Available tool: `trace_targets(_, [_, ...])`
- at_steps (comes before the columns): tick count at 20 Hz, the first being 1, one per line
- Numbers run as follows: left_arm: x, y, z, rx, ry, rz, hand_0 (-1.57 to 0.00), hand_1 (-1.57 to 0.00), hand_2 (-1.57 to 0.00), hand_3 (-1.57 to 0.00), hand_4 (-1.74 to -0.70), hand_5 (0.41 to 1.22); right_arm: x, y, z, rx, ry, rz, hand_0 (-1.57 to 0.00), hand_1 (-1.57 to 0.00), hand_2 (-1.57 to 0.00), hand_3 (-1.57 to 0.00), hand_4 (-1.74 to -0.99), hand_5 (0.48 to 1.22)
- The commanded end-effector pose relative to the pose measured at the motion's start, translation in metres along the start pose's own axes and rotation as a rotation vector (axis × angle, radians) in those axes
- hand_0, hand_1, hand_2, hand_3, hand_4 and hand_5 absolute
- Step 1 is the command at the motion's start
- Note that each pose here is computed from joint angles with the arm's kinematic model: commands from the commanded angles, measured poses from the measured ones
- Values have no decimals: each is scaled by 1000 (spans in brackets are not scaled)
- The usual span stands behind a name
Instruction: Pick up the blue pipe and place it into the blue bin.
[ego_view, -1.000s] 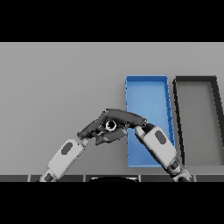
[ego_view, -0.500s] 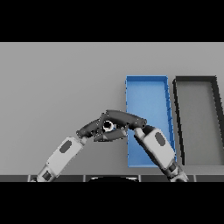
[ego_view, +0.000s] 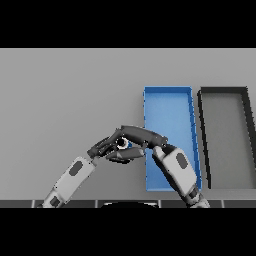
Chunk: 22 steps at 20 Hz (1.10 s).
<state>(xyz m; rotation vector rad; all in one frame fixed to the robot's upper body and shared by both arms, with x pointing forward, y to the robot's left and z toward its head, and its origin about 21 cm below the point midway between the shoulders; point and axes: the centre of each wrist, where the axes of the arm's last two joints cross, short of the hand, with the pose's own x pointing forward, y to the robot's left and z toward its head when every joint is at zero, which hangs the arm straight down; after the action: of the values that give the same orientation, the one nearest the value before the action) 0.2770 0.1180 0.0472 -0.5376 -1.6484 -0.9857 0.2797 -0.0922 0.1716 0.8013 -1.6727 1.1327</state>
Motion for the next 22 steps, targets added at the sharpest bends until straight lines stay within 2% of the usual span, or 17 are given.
trace_targets(1, [1,3,-2,-1,4,7,-53,-43,-44,-17,-830,659,1,1,-2,2,-5,3,-1570,-1570,-1570,-1570,-1485,1219])
trace_targets(5, [-1,-3,6,32,78,56,-21,-17,-17,-7,-873,612,2,0,0,-17,-19,-17,-1571,-1571,-1571,-1570,-1491,1220])
trace_targets(7, [0,0,7,40,93,48,-13,-11,-11,-4,-881,593,2,-1,-2,-15,-40,-110,-1571,-1571,-1571,-1571,-1492,1221])
trace_targets(10, [-1,0,11,29,119,47,-6,-5,-5,-1,-873,543,16,-8,-5,-1,-83,-273,-1571,-1571,-1571,-1571,-1493,1221])
trace_targets(12, [-2,-2,9,22,125,48,-4,-3,-3,-1,-868,529,29,-19,-9,-10,-90,-314,-1571,-1571,-1571,-1571,-1494,1221])
trace_targets(15, [-3,-3,7,24,136,48,-1,-1,-1,0,-865,509,55,-35,-10,-31,-110,-301,-1571,-1571,-1571,-1571,-1492,1221])
trace_targets(18, [-1,-4,12,15,118,44,0,0,0,1,-863,493,89,-56,-12,-52,-183,-220,-1571,-1571,-1571,-1571,-1494,1221])
trace_targets(22, [-1,-1,11,16,125,43,1,1,1,1,-864,483,115,-99,-13,-192,-237,-168,-1571,-1571,-1571,-1571,-1496,1221])
